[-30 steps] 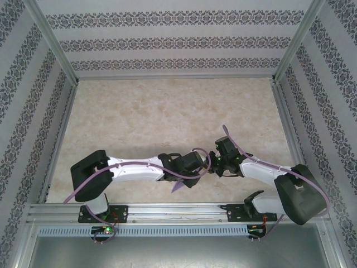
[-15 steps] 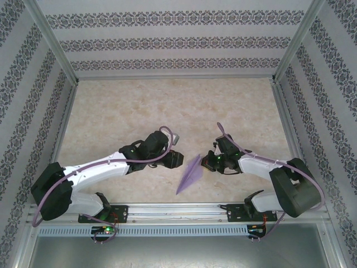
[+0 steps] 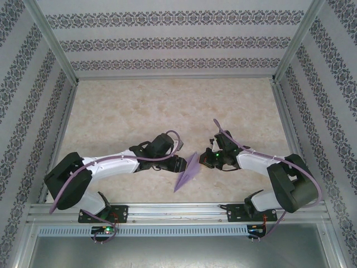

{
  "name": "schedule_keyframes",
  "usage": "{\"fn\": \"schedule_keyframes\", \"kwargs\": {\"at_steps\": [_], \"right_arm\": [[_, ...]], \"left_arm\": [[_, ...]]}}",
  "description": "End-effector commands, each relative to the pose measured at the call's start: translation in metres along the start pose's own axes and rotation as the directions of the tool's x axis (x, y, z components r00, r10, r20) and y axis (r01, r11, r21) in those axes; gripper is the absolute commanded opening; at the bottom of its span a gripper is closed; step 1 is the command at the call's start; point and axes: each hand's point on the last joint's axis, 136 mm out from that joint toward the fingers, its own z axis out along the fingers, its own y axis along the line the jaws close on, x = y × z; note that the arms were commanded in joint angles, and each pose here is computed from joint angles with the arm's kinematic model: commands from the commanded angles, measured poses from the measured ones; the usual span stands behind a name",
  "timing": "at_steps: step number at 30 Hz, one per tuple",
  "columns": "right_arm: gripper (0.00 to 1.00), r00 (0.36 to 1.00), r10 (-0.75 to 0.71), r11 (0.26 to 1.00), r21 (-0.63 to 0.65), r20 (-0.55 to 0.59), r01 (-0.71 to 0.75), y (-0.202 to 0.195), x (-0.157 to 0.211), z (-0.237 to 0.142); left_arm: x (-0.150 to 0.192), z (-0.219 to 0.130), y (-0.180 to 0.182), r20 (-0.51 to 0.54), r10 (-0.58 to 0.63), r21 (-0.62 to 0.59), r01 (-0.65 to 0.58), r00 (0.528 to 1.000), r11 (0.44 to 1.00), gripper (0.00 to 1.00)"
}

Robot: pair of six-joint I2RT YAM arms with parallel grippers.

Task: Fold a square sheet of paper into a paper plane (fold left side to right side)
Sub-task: Turn over the paper plane at the bottom-center of the table.

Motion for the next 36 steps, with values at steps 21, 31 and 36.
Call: {"fn": "schedule_keyframes", "kwargs": {"at_steps": [21,31,36], "right_arm": [[0.02,0.999,-0.037,0.999,0.007,-0.022,0.037,-0.003,-0.009,0.000],[0.41,0.987,-0.115,0.993,0.023,0.115,0.113,0.008,-0.035,-0.059],[0.46,0.980,-0.139,0.988,-0.050,0.140,0.147,0.033,-0.020,-0.087]], "left_arm": [[-0.019,0.038,-0.004,-0.002,-0.042,0.052,0.042,0.999,0.998,0.00],[-0.037,0.024,0.003,0.154,-0.299,0.076,0.290,0.942,0.954,0.00],[-0.053,0.020,0.005,0.253,-0.409,0.156,0.381,0.877,0.912,0.00]]}}
